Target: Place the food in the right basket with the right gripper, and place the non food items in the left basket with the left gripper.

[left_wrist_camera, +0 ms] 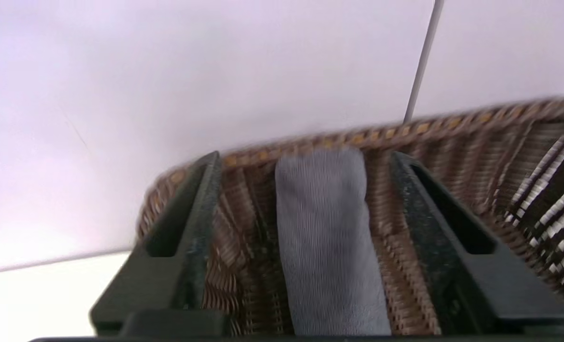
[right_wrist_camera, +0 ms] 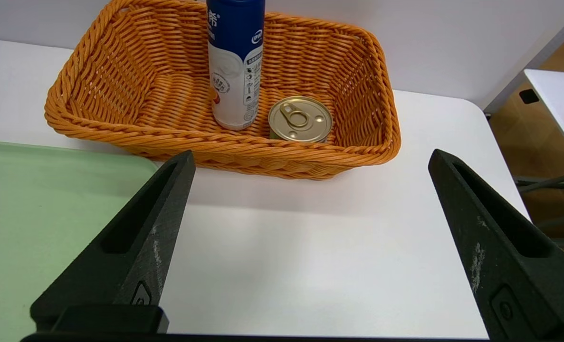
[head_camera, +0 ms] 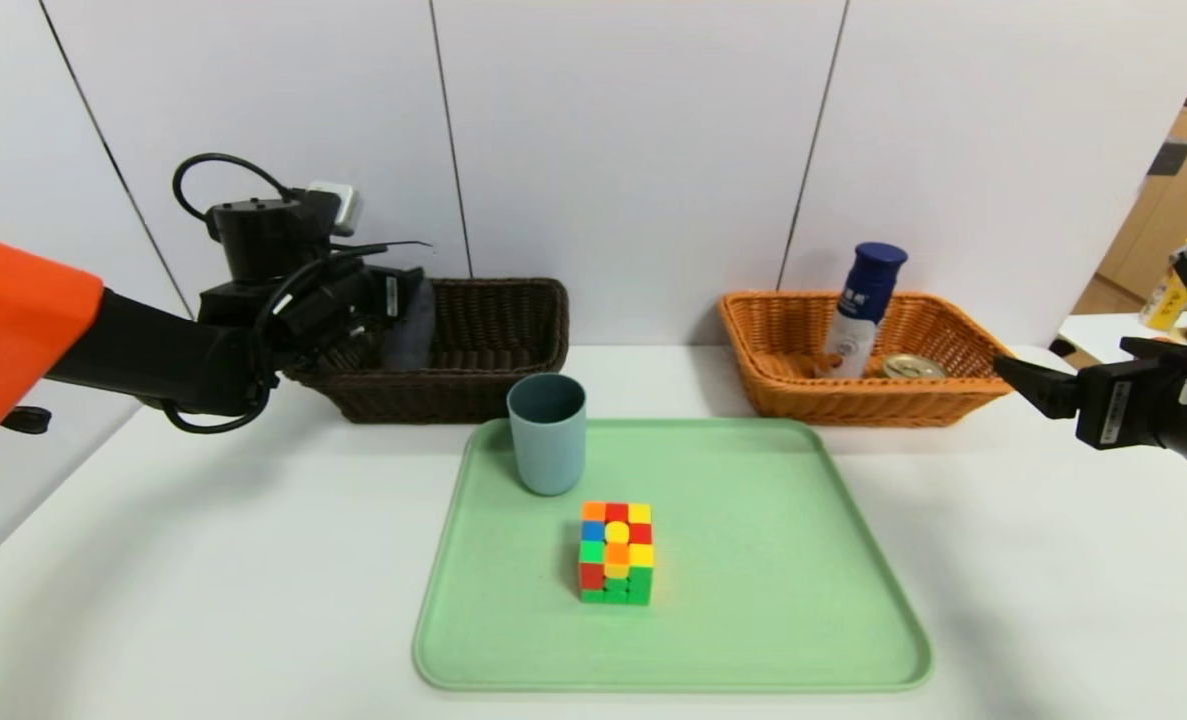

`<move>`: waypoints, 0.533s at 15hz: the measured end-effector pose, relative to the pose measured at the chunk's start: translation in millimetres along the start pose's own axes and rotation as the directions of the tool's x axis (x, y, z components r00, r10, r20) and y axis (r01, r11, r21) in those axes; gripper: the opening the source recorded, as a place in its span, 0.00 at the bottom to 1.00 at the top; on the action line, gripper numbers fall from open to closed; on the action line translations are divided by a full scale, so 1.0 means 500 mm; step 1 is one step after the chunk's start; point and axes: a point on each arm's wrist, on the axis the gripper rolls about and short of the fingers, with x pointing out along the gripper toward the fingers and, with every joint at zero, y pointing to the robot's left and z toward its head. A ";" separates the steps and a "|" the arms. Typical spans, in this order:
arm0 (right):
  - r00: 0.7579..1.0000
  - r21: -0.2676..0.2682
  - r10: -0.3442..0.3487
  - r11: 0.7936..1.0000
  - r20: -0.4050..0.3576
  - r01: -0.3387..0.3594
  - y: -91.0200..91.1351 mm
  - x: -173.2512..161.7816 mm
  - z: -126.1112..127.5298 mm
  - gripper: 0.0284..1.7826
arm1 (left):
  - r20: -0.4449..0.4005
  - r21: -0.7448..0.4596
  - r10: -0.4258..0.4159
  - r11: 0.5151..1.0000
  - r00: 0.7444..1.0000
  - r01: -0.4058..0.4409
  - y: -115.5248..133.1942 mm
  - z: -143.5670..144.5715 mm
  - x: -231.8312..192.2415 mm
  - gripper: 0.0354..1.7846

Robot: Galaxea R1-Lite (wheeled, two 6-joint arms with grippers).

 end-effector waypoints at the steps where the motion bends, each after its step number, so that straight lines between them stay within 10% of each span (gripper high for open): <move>1: 1.000 0.000 0.001 1.000 -0.001 -0.001 0.000 0.001 0.000 0.95 | 0.035 0.002 0.001 1.000 0.999 -0.001 0.001 0.019 -0.008 0.74; 8: 1.000 0.002 0.003 1.000 -0.007 -0.003 0.001 0.001 -0.003 0.95 | 0.189 -0.011 -0.182 0.982 0.965 0.187 -0.099 0.109 -0.156 0.87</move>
